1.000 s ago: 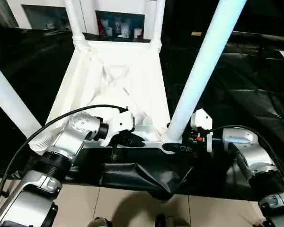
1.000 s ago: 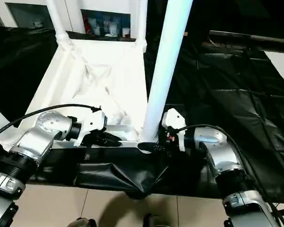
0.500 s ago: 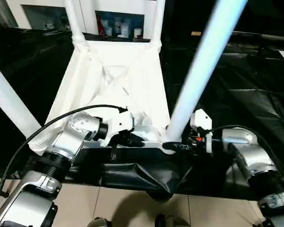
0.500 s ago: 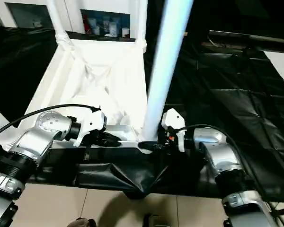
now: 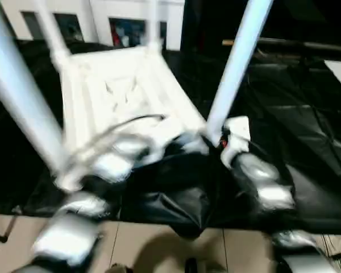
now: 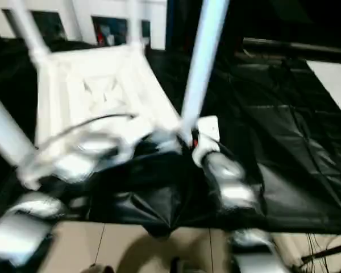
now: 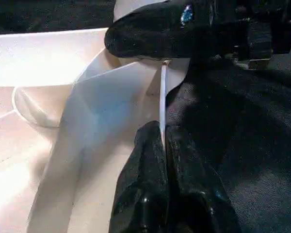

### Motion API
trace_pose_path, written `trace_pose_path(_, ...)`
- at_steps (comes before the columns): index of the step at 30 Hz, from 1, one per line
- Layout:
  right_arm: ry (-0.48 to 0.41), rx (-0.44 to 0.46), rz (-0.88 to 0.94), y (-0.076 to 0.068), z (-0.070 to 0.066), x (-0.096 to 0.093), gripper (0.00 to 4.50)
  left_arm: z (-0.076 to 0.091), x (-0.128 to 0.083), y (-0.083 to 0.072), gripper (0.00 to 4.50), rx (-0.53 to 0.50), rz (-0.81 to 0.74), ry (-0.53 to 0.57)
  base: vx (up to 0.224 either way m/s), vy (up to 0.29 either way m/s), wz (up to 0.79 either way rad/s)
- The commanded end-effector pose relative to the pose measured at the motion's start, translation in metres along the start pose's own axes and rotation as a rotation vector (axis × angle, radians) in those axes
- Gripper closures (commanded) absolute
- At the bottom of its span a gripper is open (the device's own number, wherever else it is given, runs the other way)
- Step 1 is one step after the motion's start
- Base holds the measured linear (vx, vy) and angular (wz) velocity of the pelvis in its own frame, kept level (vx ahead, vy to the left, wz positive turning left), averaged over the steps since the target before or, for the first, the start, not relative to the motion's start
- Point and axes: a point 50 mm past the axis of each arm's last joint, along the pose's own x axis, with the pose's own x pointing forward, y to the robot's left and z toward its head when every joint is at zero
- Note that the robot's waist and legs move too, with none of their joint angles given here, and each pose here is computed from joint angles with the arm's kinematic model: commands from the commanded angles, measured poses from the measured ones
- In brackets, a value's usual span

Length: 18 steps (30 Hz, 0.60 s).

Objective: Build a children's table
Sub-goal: Rotate leg to tighten

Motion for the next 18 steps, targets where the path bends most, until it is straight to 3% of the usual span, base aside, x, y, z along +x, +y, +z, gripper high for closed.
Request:
trace_pose_path(1, 0.064, -0.027, 0.061, 0.014, -0.015, -0.001, 1.85, -0.014, 0.005, -0.007, 4.50, -0.029, 0.011, 0.046, 0.000, 0.000, 0.00)
trace_pose_path(4, 0.000, -0.037, 0.171, 0.018, -0.006, -0.004, 1.85, -0.014, 0.000, -0.005, 4.50, 0.004, -0.019, 0.037, 0.000, 0.000, 0.00)
trace_pose_path(6, -0.068, -0.068, 0.253, 0.018, 0.002, -0.008, 1.29, -0.016, -0.006, -0.003, 4.50, 0.025, -0.043, 0.035, 0.000, 0.000, 0.00)
trace_pose_path(9, -0.102, -0.089, 0.265, 0.012, 0.009, -0.010, 1.09, -0.018, -0.010, -0.001, 4.50, 0.029, -0.057, 0.034, 0.000, 0.000, 0.00)
trace_pose_path(11, -0.115, -0.111, 0.297, 0.004, 0.015, -0.011, 0.72, -0.020, -0.015, -0.001, 4.50, 0.034, -0.081, 0.034, 0.000, 0.000, 0.00)
trace_pose_path(18, -0.037, -0.206, 0.587, -0.012, 0.021, -0.025, 0.49, -0.022, -0.032, -0.004, 4.50, 0.099, -0.232, -0.016, 0.000, 0.000, 0.00)
